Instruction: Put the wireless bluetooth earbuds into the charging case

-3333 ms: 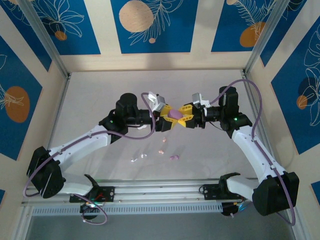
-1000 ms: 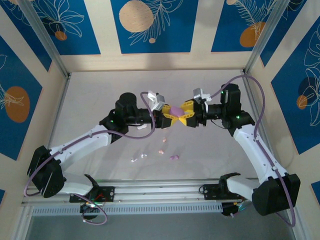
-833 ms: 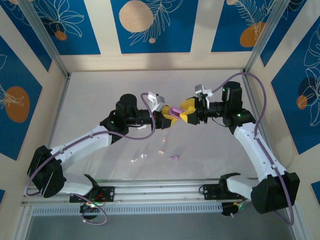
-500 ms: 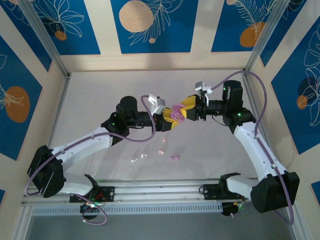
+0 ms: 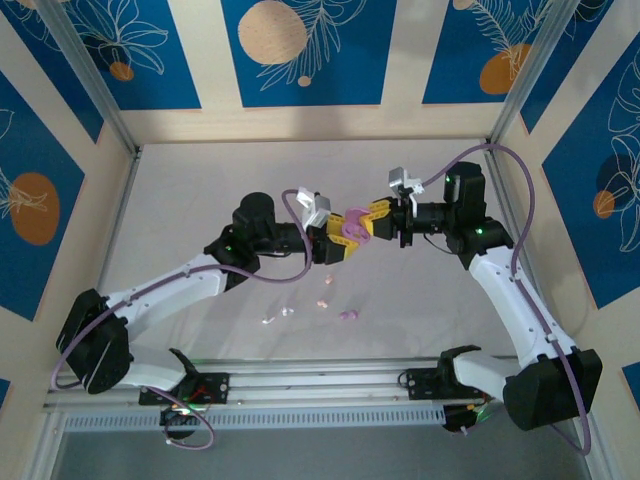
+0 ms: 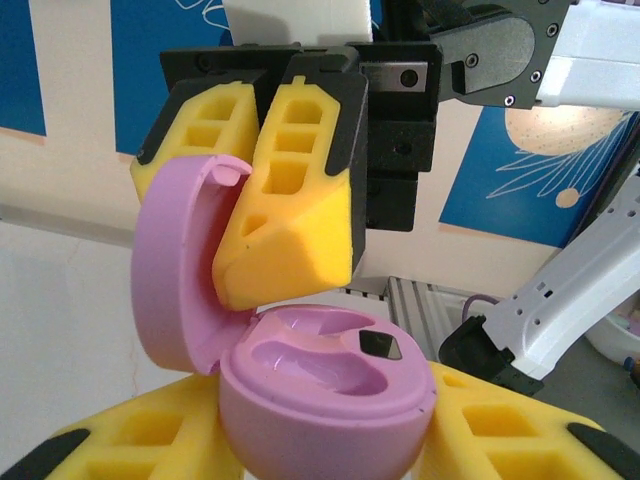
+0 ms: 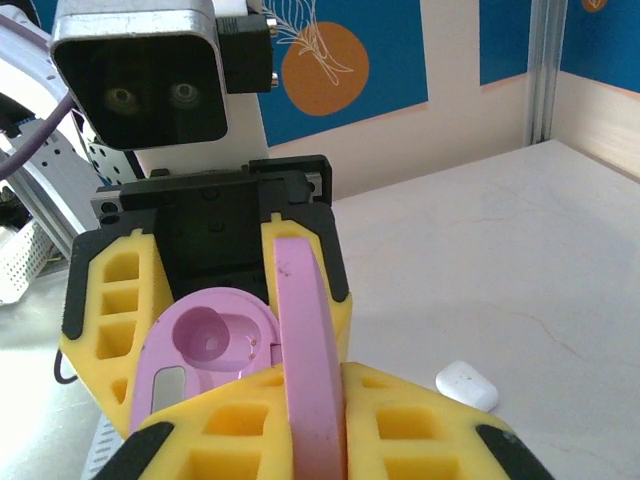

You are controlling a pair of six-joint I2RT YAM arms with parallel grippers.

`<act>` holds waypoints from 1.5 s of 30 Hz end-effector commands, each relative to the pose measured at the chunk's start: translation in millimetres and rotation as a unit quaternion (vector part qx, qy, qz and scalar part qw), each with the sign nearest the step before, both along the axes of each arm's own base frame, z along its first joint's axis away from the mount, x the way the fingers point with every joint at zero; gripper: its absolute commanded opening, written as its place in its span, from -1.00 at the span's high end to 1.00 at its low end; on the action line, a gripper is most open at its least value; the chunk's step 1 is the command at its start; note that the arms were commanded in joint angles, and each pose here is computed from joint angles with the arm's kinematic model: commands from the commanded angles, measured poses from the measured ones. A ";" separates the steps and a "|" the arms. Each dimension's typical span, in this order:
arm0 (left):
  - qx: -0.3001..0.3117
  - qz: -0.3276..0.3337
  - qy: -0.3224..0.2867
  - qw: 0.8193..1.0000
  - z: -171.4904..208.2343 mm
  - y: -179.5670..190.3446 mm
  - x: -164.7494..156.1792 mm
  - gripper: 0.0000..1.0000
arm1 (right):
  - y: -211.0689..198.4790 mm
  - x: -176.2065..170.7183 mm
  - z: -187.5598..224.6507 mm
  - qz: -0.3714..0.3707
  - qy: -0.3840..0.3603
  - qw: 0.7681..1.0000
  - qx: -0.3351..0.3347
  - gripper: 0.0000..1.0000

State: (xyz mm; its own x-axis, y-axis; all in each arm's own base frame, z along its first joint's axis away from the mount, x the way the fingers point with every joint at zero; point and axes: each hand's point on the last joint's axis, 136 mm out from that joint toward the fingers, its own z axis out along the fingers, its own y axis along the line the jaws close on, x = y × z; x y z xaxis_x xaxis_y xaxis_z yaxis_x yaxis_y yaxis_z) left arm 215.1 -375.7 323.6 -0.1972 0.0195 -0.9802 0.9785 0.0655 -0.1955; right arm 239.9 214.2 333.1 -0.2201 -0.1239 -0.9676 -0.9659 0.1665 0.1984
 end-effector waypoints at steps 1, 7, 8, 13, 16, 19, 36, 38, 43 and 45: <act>-0.010 -0.013 0.004 1.000 3.0 -4.5 -3.2 0.11 | 2.0 -13.1 15.4 0.019 -0.032 0.999 0.004 0.77; -0.006 -0.015 0.016 1.000 1.0 -7.8 -1.5 -0.06 | 1.5 -12.1 14.3 0.008 -0.046 0.999 -0.002 0.77; -0.006 -0.015 0.017 1.000 0.7 -8.2 -1.0 -0.09 | 1.6 -12.6 14.5 0.008 -0.049 0.999 -0.002 0.77; -0.008 -0.010 0.022 1.000 3.1 -9.1 1.1 -0.19 | 1.4 -12.6 11.9 0.000 -0.064 0.998 -0.008 0.77; -0.012 -0.012 0.022 1.000 5.7 -10.0 -0.3 -0.25 | 1.8 -10.8 7.3 -0.012 -0.076 0.997 -0.019 0.77; -0.014 -0.018 0.020 1.000 8.0 -11.4 -3.2 -0.30 | 2.0 -9.9 5.6 -0.020 -0.085 0.996 -0.027 0.77; -0.015 -0.015 0.013 1.000 12.6 -12.6 -5.2 -0.25 | 3.5 -10.2 1.1 -0.027 -0.090 0.995 -0.039 0.76; -0.014 -0.014 0.012 1.000 12.1 -12.6 -4.8 -0.15 | 3.8 -10.8 1.3 -0.026 -0.091 0.995 -0.039 0.75; -0.013 -0.013 0.010 1.000 12.1 -12.4 -4.6 0.05 | 3.7 -10.3 -0.5 -0.028 -0.091 0.995 -0.042 0.75; -0.012 -0.013 0.008 1.000 11.7 -12.2 -4.8 0.16 | 3.6 -9.9 -0.2 -0.029 -0.089 0.995 -0.041 0.75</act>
State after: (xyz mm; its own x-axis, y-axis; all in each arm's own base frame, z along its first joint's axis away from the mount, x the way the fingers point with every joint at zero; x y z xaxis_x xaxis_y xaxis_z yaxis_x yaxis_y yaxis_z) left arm 212.8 -384.9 317.2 -0.2599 0.0298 -0.9652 0.9647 0.0512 -0.2582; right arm 239.0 217.4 334.2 -0.0573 -0.1940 -0.9793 -0.9686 0.2486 0.0074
